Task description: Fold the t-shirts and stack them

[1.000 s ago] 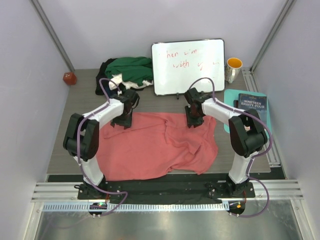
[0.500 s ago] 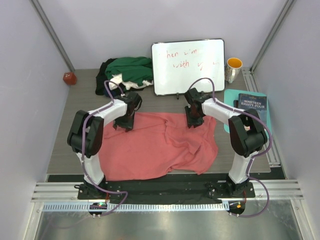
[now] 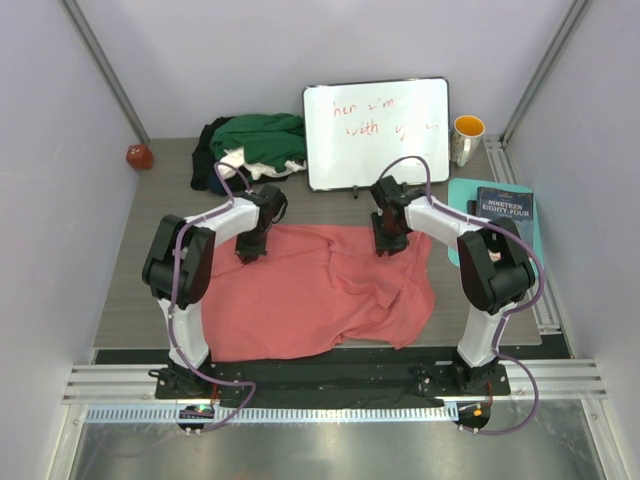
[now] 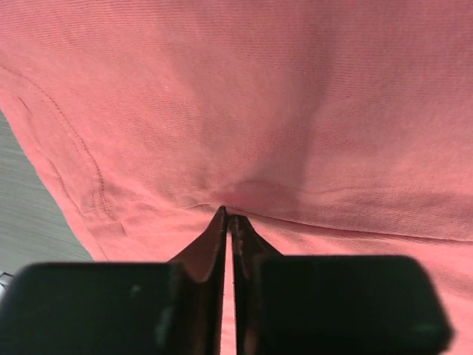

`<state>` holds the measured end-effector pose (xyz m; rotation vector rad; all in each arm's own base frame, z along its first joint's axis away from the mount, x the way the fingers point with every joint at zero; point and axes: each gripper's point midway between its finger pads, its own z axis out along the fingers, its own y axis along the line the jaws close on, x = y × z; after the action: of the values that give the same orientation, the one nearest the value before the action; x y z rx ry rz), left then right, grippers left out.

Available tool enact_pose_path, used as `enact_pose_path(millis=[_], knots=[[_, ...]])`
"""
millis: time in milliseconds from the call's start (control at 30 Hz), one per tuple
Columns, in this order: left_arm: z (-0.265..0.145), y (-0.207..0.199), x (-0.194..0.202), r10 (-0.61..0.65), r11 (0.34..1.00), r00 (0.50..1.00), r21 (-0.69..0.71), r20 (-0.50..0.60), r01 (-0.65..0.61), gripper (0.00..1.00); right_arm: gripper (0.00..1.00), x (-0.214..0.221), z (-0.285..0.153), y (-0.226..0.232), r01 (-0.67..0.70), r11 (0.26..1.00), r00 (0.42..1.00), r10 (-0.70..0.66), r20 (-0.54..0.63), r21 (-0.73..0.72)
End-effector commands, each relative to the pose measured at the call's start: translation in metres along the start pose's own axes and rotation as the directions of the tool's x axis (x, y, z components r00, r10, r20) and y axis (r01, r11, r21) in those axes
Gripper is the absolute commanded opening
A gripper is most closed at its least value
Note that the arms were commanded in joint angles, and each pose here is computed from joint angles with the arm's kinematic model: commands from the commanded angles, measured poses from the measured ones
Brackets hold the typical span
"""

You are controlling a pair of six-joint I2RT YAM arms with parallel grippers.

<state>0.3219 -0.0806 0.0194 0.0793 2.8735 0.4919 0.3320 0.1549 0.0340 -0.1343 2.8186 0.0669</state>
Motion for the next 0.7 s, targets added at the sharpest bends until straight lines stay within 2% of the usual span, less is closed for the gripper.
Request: enact_pose_path(millis=[0,300,467,667], knots=[[-0.011,0.013,-0.006,-0.008,0.999,0.999,-0.037,0.035,0.009,0.00,0.35,-0.002,0.004,-0.011,-0.025,0.999,1.000,0.024,0.011,0.037],[-0.029,0.020,-0.006,-0.005,1.000,0.997,-0.011,0.075,0.006,0.00,0.28,0.008,0.020,-0.036,-0.126,0.987,0.991,0.129,-0.025,0.102],[-0.034,0.021,-0.006,0.003,1.000,0.996,-0.003,0.085,-0.003,0.00,0.27,0.009,0.026,-0.039,-0.153,0.983,0.987,0.158,-0.042,0.106],[-0.025,0.025,0.010,0.028,0.999,0.999,-0.040,0.022,-0.027,0.00,0.30,0.009,0.028,-0.037,-0.159,0.983,0.985,0.165,-0.056,0.090]])
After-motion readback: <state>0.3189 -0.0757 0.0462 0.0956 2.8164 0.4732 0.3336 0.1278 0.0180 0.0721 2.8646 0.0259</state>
